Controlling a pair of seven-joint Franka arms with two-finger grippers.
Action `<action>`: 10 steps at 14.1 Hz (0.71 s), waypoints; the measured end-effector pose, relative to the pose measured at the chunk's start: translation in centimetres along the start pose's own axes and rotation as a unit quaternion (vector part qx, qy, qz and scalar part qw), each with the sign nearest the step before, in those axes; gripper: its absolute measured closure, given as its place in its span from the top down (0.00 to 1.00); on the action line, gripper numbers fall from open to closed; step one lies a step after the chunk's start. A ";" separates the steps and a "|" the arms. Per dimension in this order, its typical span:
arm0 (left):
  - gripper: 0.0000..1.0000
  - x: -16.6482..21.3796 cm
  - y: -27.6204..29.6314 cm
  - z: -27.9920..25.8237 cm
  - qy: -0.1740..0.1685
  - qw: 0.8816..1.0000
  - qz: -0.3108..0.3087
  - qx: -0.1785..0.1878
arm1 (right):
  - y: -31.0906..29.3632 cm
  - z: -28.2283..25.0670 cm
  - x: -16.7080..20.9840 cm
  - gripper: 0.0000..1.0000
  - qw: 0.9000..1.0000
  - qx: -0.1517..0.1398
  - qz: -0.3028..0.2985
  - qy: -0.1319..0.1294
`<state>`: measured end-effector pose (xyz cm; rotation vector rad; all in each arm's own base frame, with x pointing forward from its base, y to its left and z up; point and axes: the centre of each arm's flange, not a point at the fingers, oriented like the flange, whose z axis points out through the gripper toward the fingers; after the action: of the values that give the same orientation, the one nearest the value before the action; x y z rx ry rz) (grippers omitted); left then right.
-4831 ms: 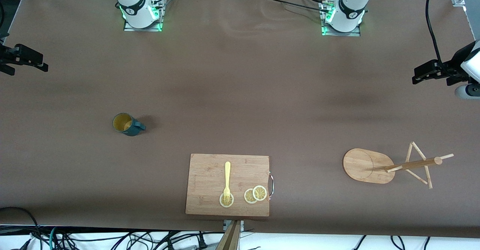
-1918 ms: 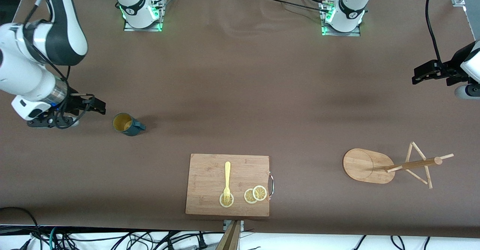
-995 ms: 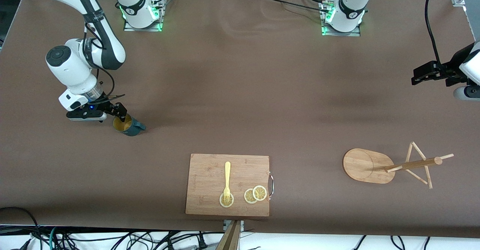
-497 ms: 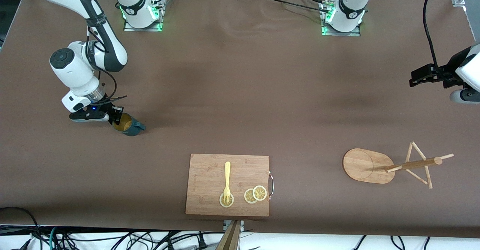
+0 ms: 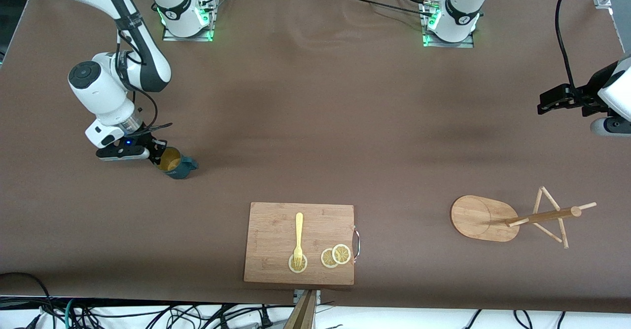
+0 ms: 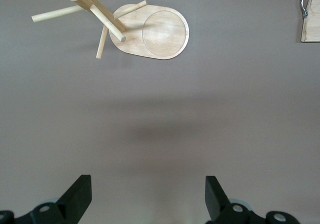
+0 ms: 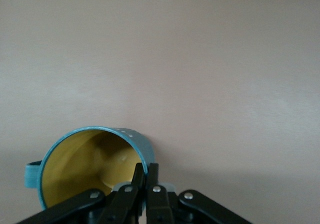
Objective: Pass cup and hang on rack
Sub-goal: 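Close the right gripper on the teal mug's rim, then carry the mug to mid-table with the right gripper while the left gripper approaches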
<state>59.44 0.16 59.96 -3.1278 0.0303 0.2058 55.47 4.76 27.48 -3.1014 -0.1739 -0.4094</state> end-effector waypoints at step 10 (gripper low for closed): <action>1.00 0.1 1.5 1.0 -0.010 1.000 0.012 0.001 | -23.7 -12.6 6.2 0.04 0.994 0.041 0.032 -0.091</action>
<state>59.33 -1.31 58.95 -3.1236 0.0691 0.2369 55.59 28.75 41.09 -3.0498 -0.0890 -0.1150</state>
